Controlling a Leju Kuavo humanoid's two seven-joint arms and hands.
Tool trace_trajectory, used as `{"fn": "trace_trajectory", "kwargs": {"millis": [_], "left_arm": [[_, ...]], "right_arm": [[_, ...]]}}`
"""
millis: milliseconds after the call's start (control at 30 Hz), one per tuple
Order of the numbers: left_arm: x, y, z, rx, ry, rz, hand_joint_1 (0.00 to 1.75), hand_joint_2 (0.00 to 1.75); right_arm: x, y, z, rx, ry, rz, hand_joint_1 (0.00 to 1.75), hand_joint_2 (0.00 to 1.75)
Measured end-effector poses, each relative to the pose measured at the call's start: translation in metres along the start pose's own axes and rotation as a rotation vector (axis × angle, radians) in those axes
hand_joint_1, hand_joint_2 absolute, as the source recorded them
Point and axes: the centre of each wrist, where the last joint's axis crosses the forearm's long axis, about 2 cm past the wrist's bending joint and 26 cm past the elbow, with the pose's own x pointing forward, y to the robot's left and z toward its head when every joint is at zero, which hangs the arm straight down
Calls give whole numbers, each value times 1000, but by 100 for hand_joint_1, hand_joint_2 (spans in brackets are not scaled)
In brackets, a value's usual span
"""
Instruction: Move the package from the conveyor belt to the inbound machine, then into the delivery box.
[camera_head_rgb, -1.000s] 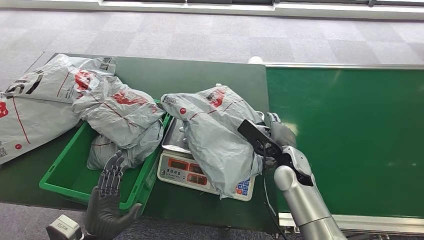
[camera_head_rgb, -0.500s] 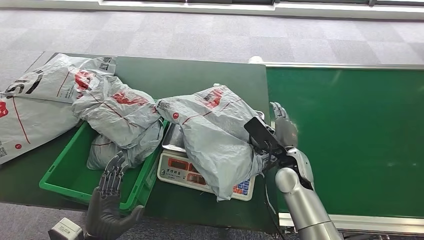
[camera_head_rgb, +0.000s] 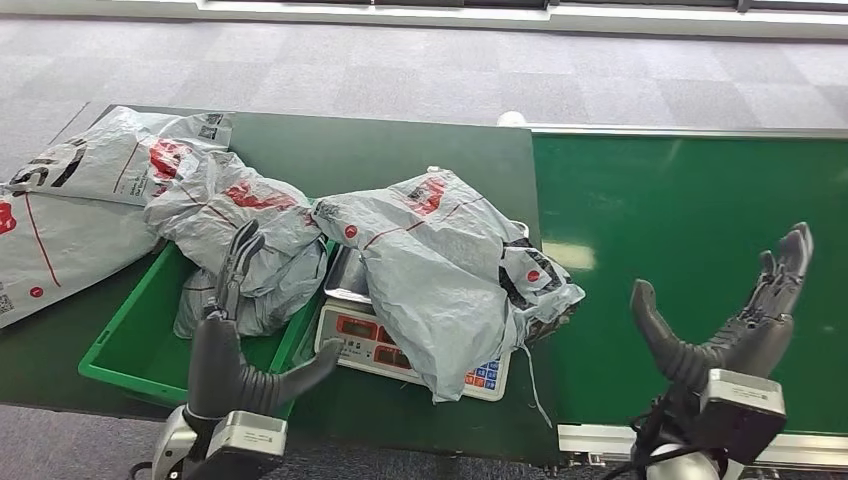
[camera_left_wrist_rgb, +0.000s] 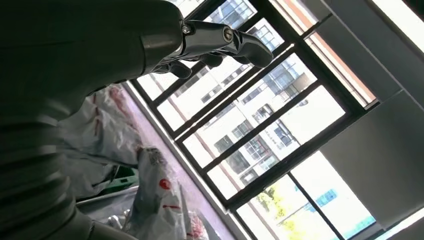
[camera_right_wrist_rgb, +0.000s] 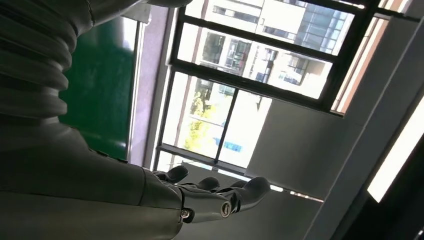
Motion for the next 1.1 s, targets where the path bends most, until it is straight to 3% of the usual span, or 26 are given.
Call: {"fn": "trace_trajectory", "kwargs": {"millis": [167,367,500,633,833,1100], "left_arm": [[13,-28,-65,-184,1,-150,0,175],[-3,-85,-101,-451,134,-325,0,175],[-33,-117,-105,-590,263,-383,0,175],[-52,-133,-99,-681,334,-414,0,175],[-65,-142,-93,-766,423,-464,0,175],[-102,-140,-70,-890,624,-556,2,175]], "right_arm": [[5,-18,24,-99,86,-152,0,175],[10,-17,38,-236,117,-194,0,175],[14,-2,36,-207,119,-232,0,175],[16,8,36,-176,117,-257,0,175],[16,12,37,-135,107,-251,0,175],[18,20,35,-86,109,-245,0,175]]}}
